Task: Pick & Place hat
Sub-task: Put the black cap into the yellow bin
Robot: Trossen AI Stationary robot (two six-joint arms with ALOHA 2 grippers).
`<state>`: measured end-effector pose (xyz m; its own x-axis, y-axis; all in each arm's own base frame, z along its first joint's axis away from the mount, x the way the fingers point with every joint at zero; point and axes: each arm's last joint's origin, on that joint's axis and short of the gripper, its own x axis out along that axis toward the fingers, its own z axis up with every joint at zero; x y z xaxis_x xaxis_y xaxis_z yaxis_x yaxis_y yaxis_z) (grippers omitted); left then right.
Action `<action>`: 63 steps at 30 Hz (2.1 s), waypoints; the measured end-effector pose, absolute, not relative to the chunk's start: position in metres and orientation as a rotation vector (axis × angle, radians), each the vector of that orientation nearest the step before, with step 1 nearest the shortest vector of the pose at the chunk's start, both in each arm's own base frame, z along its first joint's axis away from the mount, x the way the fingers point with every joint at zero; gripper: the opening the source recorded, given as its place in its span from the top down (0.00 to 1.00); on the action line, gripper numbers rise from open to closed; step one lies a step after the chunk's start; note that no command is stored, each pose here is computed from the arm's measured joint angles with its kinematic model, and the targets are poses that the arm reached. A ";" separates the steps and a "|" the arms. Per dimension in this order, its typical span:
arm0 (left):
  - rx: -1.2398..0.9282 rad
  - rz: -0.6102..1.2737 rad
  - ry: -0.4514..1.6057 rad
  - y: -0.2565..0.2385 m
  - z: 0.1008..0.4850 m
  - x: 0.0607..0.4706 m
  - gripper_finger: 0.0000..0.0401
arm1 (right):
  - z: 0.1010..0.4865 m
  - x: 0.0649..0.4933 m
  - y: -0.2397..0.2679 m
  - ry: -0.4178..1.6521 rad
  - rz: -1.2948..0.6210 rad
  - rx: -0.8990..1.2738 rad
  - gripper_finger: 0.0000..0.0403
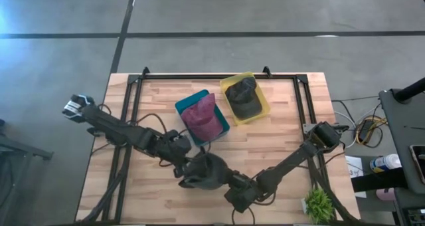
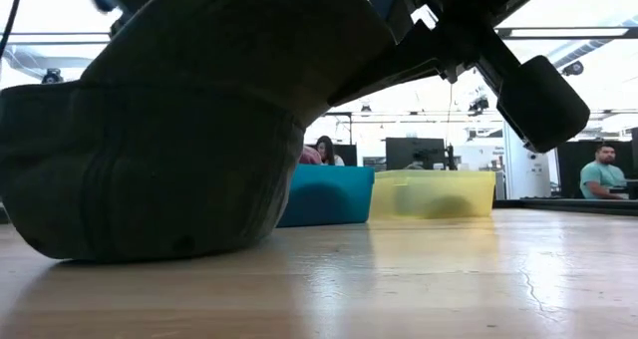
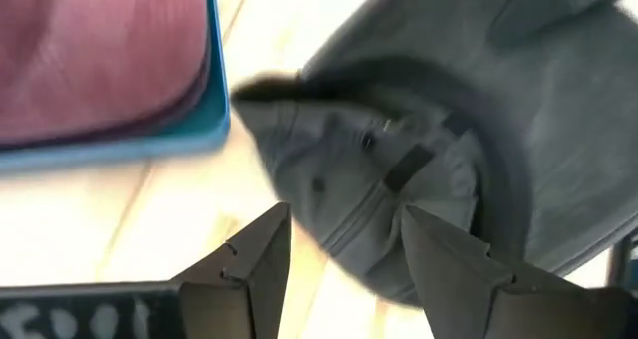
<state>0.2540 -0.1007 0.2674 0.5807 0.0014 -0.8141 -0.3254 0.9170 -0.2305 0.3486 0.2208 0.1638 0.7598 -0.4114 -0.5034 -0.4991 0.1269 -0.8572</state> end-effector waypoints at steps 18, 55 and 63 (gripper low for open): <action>-0.494 -0.015 0.882 -0.120 0.167 0.281 0.54 | 0.166 0.351 0.219 0.773 0.072 -1.482 0.97; -0.373 0.213 0.419 -0.137 0.386 0.253 0.54 | 0.182 0.327 0.253 0.688 -0.248 -1.477 0.97; -0.274 0.300 0.253 -0.141 0.427 0.233 0.54 | 0.192 0.312 0.267 0.585 -0.502 -1.342 0.97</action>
<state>0.2325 -0.1407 0.4271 0.9247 0.2543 -0.2833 -0.3222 0.9192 -0.2263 0.3124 0.2672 0.1916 0.7577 -0.6444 -0.1029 0.0043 0.1626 -0.9867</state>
